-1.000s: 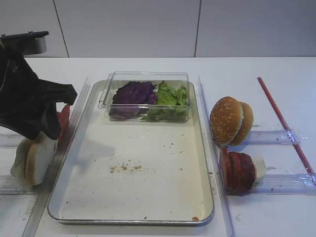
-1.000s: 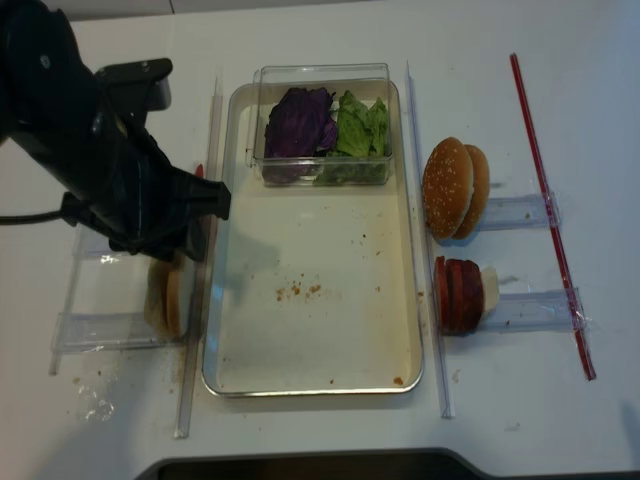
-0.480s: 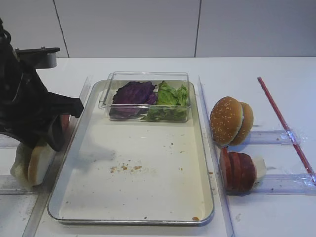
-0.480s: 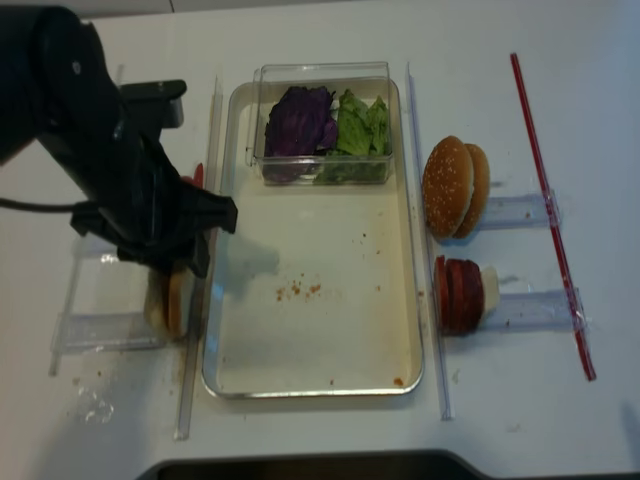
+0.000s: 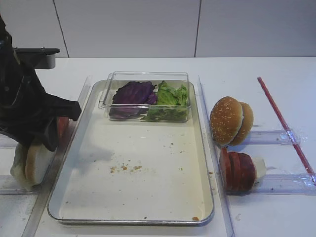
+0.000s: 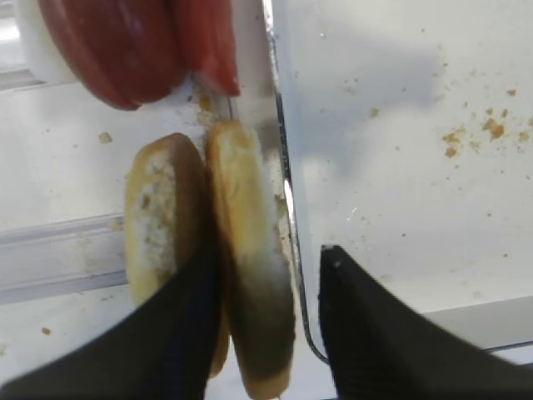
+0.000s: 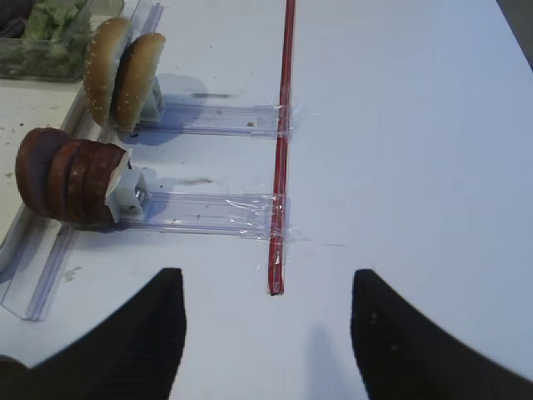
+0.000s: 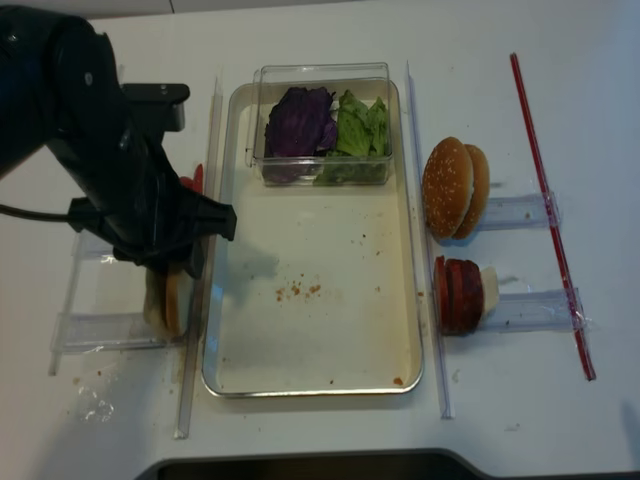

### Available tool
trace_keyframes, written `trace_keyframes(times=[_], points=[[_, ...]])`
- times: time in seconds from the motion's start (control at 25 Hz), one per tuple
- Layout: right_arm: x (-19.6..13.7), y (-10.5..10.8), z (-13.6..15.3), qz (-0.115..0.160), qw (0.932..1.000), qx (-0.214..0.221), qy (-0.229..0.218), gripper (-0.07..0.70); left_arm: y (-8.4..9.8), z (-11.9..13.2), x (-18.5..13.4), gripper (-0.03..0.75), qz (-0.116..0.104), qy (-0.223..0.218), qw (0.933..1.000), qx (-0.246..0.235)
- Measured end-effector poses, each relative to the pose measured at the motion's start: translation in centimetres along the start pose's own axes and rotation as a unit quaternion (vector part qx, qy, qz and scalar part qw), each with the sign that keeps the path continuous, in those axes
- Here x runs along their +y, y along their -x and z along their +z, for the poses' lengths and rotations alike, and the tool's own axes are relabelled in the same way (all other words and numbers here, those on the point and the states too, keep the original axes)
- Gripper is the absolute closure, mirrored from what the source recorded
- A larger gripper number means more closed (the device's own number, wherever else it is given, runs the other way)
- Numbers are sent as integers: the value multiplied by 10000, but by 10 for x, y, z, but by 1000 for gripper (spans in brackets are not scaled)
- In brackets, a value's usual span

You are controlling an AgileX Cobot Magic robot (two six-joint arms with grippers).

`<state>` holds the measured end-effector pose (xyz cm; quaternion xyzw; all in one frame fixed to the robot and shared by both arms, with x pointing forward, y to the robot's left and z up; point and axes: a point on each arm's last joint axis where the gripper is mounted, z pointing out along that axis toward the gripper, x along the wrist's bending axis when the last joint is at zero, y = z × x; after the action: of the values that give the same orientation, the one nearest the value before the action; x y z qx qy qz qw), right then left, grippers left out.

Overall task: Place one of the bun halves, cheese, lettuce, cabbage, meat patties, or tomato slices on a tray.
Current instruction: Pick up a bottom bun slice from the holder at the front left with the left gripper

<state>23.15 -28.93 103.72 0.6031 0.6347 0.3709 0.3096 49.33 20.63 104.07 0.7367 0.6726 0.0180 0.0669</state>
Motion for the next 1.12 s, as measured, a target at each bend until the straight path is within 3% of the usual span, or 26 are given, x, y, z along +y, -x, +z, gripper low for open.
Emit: trace_keyframes(times=[0.28, 0.6, 1.12], points=[[0, 0, 0, -4, 10000, -9, 0, 178, 0, 0, 0, 534, 0, 6, 10000, 25], [0, 0, 0, -4, 10000, -9, 0, 178, -5, 0, 0, 559, -165, 3, 9995, 263], [0, 0, 0, -4, 10000, -9, 0, 177, -6, 0, 0, 631, -171, 0, 9993, 326]])
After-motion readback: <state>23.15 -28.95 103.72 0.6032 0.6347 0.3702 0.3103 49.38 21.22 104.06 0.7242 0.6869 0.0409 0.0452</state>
